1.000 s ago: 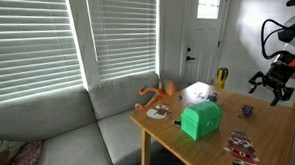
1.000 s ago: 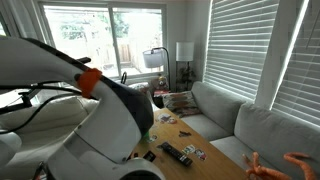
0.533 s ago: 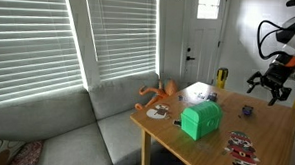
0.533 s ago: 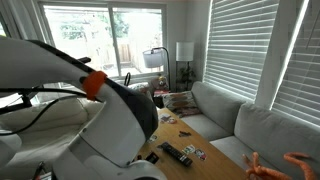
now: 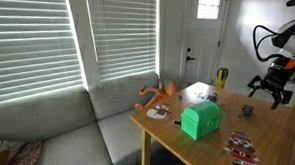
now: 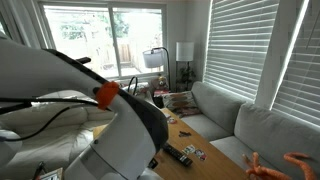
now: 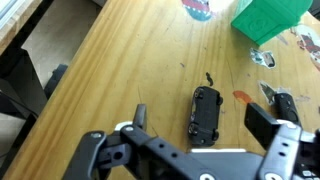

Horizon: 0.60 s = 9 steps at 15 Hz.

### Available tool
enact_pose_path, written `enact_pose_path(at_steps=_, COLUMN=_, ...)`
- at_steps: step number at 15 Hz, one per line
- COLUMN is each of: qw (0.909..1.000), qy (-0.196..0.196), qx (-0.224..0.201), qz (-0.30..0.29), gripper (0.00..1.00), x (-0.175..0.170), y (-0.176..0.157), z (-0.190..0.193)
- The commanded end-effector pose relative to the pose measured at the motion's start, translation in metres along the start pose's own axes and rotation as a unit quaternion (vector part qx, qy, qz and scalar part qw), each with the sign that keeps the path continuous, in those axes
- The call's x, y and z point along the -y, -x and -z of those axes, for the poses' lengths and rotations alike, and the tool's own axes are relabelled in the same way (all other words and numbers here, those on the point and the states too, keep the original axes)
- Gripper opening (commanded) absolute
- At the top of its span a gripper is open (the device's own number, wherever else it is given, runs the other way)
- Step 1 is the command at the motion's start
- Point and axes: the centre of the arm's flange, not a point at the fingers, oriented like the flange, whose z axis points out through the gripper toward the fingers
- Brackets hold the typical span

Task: Turn the blue toy over

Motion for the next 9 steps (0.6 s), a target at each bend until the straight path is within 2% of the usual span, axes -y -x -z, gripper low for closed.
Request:
enact_pose_path(at_steps=1, qw=0.9983, qy=0.002, qx=0.055, qz=-0.017, gripper=1.00, x=0.005, y=-0.015, z=0.015)
enact_pose_path(at_steps=4, qw=0.9956, qy=0.009, qx=0.085, qz=-0.039, gripper=1.00, x=0.001, y=-0.026, z=0.021)
enact_pose_path(at_steps=9, qw=0.9861, qy=0.022, qx=0.138, qz=-0.090, gripper=1.00, x=-0.001, y=-0.052, z=0.022)
